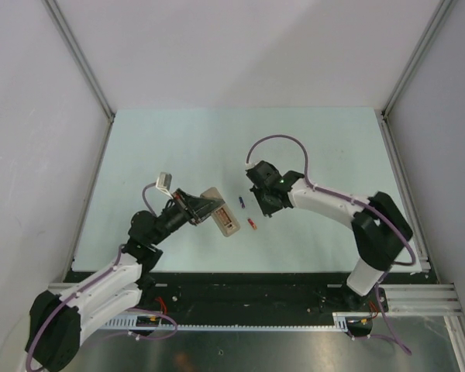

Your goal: Load the batteries into the remote control

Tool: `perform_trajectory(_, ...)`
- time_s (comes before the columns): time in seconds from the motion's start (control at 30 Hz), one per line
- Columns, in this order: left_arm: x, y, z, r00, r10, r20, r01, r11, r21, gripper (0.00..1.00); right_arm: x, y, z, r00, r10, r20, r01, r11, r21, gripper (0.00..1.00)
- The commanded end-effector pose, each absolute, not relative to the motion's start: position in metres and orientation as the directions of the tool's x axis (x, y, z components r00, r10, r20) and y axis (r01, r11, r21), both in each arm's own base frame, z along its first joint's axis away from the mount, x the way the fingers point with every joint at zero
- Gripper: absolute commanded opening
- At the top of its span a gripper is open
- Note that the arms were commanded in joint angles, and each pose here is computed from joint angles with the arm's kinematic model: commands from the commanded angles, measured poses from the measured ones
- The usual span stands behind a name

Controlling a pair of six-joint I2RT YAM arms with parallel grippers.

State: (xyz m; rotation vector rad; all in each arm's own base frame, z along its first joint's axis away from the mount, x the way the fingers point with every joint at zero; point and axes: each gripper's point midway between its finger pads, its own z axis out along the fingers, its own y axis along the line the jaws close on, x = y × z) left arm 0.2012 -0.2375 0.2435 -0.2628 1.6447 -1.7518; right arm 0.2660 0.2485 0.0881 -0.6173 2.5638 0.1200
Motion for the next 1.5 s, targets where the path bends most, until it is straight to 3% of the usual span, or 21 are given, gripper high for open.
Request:
perform_trajectory(0.0,0.189,-0.232,0.263,-0.698,-0.609,-0.376,0.447,0.039,-0.894,0.00,0.316,0.265,0.079,-0.717,-0.371,-0.590,-0.452,0.892,-0.011,0.00)
perform_trajectory(0.57,0.181,-0.231,0.259,-0.714,-0.588,-0.380,0.446,0.036,-0.894,0.00,0.316,0.259,0.019,-0.776,-0.416,-0.475,-0.467,0.884,-0.011,0.00)
perform_trajectory(0.63,0.180,-0.231,0.259,-0.714,-0.587,-0.381,0.449,0.034,-0.893,0.00,0.315,0.258,0.018,-0.781,-0.413,-0.468,-0.463,0.886,-0.009,0.13)
perform_trajectory(0.9,0.181,-0.231,0.258,-0.711,-0.591,-0.380,0.446,0.039,-0.894,0.00,0.314,0.257,0.027,-0.782,-0.399,-0.478,-0.449,0.893,-0.011,0.45)
perform_trajectory(1.0,0.182,-0.231,0.257,-0.710,-0.592,-0.382,0.445,0.042,-0.894,0.00,0.316,0.258,0.034,-0.779,-0.384,-0.496,-0.438,0.899,-0.008,0.51)
perform_trajectory(1.27,0.181,-0.231,0.259,-0.710,-0.590,-0.386,0.450,0.042,-0.892,0.00,0.320,0.253,0.089,-0.746,-0.260,-0.613,-0.322,0.947,-0.010,0.54)
perform_trajectory(1.47,0.181,-0.230,0.254,-0.713,-0.591,-0.377,0.438,0.045,-0.898,0.00,0.295,0.262,0.079,-0.764,-0.265,-0.589,-0.344,0.939,0.025,0.52)
